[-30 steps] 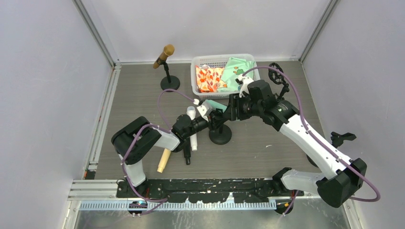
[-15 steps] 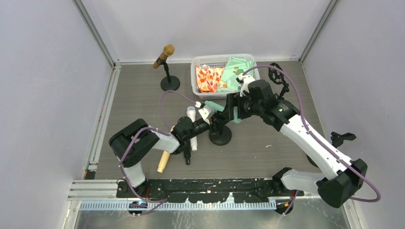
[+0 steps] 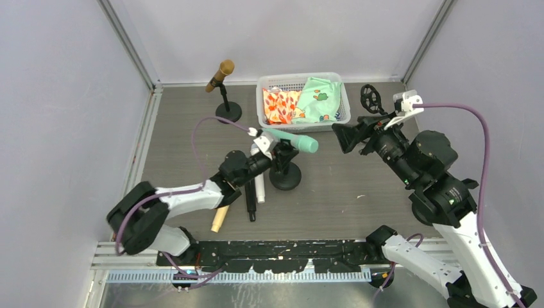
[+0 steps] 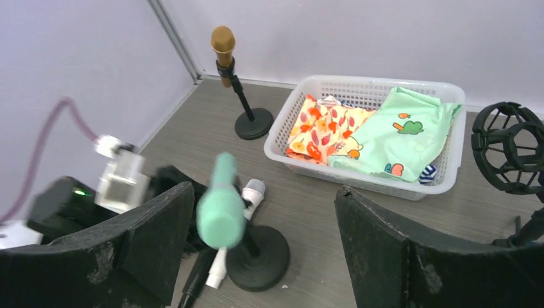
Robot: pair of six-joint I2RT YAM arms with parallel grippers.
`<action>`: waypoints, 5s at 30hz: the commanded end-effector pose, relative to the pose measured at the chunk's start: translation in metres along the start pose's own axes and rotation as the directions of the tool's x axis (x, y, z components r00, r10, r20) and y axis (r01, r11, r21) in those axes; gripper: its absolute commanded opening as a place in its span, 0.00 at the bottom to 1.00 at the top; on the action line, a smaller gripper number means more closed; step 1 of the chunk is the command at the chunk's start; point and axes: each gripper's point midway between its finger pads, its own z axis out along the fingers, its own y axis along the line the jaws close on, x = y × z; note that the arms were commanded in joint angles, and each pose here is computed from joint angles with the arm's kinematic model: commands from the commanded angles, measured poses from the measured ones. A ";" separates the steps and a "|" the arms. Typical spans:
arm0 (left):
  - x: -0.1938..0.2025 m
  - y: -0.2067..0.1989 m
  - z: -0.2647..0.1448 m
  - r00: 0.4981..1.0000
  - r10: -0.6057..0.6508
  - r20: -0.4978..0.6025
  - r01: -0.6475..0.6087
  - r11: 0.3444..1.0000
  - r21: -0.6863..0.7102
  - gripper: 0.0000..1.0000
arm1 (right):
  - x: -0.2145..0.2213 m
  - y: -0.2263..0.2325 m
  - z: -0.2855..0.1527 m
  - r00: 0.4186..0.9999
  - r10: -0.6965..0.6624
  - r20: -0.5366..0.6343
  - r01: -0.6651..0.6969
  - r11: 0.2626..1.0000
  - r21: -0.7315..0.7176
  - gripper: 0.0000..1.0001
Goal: Attach the microphones to the stand
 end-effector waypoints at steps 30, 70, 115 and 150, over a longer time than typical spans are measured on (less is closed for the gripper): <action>-0.145 0.393 -0.149 0.853 0.454 0.256 -0.131 0.662 -0.738 0.00 | 0.090 -0.022 0.020 0.974 0.011 -0.224 0.002 0.998 0.058 0.85; -0.042 0.366 -0.205 0.974 0.164 0.155 0.058 0.482 -0.874 0.86 | 0.105 -0.084 0.041 0.962 0.106 -0.251 0.021 0.891 0.454 0.88; 0.116 0.090 -0.233 0.553 -0.724 -0.412 -0.094 0.437 -0.894 0.85 | 0.111 -0.104 0.047 0.894 0.268 -0.359 -0.062 0.867 0.495 0.91; 0.129 0.093 -0.249 0.562 -0.716 -0.415 -0.134 0.416 -0.899 0.02 | 0.052 -0.104 0.045 0.970 0.185 -0.159 -0.086 0.871 0.484 0.91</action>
